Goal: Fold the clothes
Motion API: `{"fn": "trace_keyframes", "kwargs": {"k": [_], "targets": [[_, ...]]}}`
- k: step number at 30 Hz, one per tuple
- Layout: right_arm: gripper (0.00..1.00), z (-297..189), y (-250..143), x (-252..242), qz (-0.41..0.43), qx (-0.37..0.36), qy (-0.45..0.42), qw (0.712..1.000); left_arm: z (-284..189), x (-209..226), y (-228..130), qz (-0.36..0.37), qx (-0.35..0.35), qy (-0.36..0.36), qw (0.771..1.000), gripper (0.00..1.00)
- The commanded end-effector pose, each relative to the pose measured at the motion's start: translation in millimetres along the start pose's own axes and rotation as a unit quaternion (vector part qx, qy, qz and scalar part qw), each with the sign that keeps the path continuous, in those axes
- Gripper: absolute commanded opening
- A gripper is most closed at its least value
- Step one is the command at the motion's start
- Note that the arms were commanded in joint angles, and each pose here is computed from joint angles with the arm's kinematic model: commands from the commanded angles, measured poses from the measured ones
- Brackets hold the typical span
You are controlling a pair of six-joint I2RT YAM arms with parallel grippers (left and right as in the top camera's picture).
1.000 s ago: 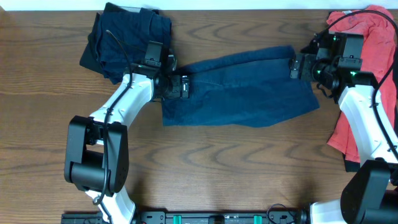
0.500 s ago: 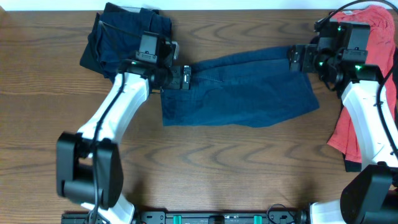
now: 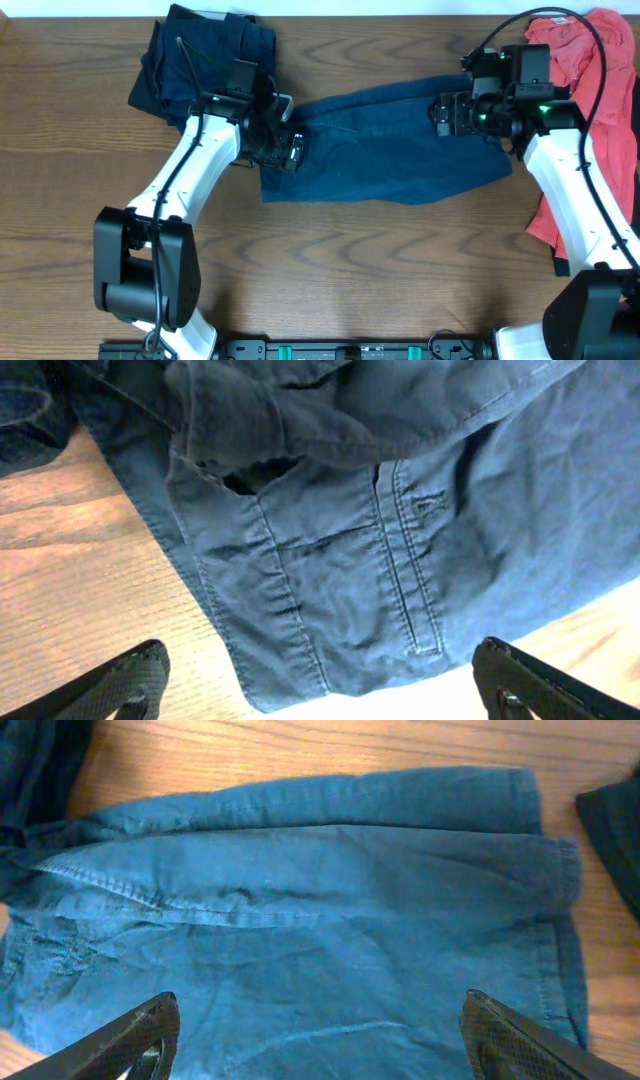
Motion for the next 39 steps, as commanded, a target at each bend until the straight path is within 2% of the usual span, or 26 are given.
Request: {"fn": "trace_keyframes", "kwargs": {"k": [1, 8, 12, 23, 27, 29, 31, 35, 37, 38, 39], "targets": [[0.88, -5.9, 7.0, 6.8, -0.014, -0.011, 0.004, 1.0, 14.6, 9.9, -8.7, 0.008, 0.027, -0.002, 1.0, 0.98], [0.91, -5.7, 5.0, -2.1, -0.015, -0.006, -0.025, 1.0, 32.0, 30.1, -11.6, -0.035, 0.048, -0.002, 0.998, 0.98], [0.91, -3.3, 2.6, -4.4, -0.014, -0.002, -0.031, 0.999, 42.0, 39.1, -9.3, -0.059, 0.051, -0.031, 0.996, 0.98], [0.91, 0.4, -0.6, -4.9, -0.013, 0.006, -0.03, 0.999, 79.4, 35.0, -18.5, -0.089, 0.091, -0.112, 0.985, 0.98], [0.91, 0.2, -3.6, -5.7, -0.016, 0.013, -0.031, 0.999, 81.0, 30.9, -18.9, -0.091, 0.094, -0.125, 0.984, 1.0], [0.91, 0.2, -3.3, -5.7, -0.016, 0.012, -0.031, 0.999, 80.2, 25.7, -18.6, -0.09, 0.094, -0.139, 0.982, 0.98], [0.91, 0.2, -2.3, -5.8, -0.017, 0.01, -0.032, 0.999, 80.6, 20.9, -18.3, -0.086, 0.094, -0.146, 0.981, 0.9], [0.91, 0.3, -1.2, -5.9, -0.017, 0.007, -0.032, 0.999, 83.8, 12.5, -16.0, -0.072, 0.089, -0.147, 0.982, 0.61], [0.9, 0.3, -1.2, -5.9, -0.016, 0.007, -0.032, 0.999, 84.6, 8.7, -16.4, -0.069, 0.091, -0.148, 0.982, 0.34], [0.89, 0.2, -1.3, -6.2, -0.011, 0.007, -0.032, 0.999, 84.8, 7.6, -17.2, -0.07, 0.093, -0.147, 0.982, 0.24], [0.87, 0.3, -1.6, -7.7, -0.001, 0.007, -0.033, 0.999, 84.7, 7.4, -18.0, -0.076, 0.096, -0.147, 0.982, 0.08]]}}
Point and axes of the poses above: each gripper's point midway between its finger pads, its own z axis out along the fingers, its own x axis along the line the jaws close on, y = z × x, the point moved 2 cm from there along -z, back along the fingers, and after that the axes turned 9 degrees about -z, right-handed, at the moved point
